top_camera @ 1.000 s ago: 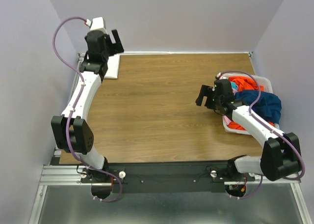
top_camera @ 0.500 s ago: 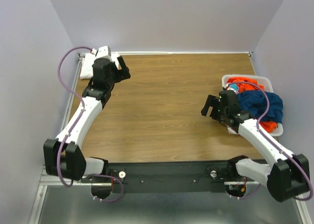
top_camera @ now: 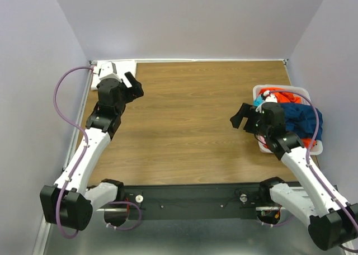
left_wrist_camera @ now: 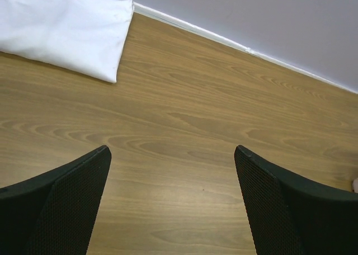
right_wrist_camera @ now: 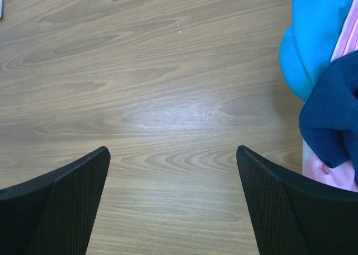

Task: Fold and stack the t-shirts
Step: Reset both grippers

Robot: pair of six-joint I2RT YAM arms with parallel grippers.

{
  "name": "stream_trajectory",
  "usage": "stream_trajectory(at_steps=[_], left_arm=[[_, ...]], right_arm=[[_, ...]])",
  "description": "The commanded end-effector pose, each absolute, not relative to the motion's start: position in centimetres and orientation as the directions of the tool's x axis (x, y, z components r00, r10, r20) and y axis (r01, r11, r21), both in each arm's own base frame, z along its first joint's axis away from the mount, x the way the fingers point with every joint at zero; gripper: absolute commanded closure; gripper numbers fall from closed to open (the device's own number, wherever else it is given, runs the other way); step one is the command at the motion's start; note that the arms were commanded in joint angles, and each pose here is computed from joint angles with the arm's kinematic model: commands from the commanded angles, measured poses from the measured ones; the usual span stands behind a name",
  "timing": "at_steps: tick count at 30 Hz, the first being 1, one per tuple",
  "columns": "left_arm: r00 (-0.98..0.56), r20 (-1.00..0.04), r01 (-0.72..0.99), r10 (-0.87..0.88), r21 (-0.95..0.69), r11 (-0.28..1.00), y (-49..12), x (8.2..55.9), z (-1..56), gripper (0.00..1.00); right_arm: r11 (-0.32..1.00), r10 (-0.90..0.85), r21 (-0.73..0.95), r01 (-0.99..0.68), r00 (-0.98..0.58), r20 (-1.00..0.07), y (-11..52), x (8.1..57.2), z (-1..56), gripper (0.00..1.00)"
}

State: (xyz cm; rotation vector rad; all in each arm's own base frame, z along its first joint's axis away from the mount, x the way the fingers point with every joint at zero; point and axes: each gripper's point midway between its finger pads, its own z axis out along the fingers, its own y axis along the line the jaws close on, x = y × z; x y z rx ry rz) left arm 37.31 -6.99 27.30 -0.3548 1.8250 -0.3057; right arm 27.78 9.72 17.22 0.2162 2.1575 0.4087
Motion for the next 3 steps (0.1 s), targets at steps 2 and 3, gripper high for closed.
stream_trajectory(at_steps=[2,3], left_arm=[[-0.23,-0.876,-0.111,-0.423,-0.408,0.906,-6.52,36.71,28.06,0.02],[-0.229,-0.875,-0.113,-0.427,-0.412,0.904,-6.49,36.6,28.05,0.02]], right_arm=[[0.928,0.294,0.372,-0.021,-0.569,-0.768,9.81,27.5,18.19,0.0],[0.927,0.294,0.373,-0.026,-0.564,-0.771,9.86,27.61,18.55,0.0]])
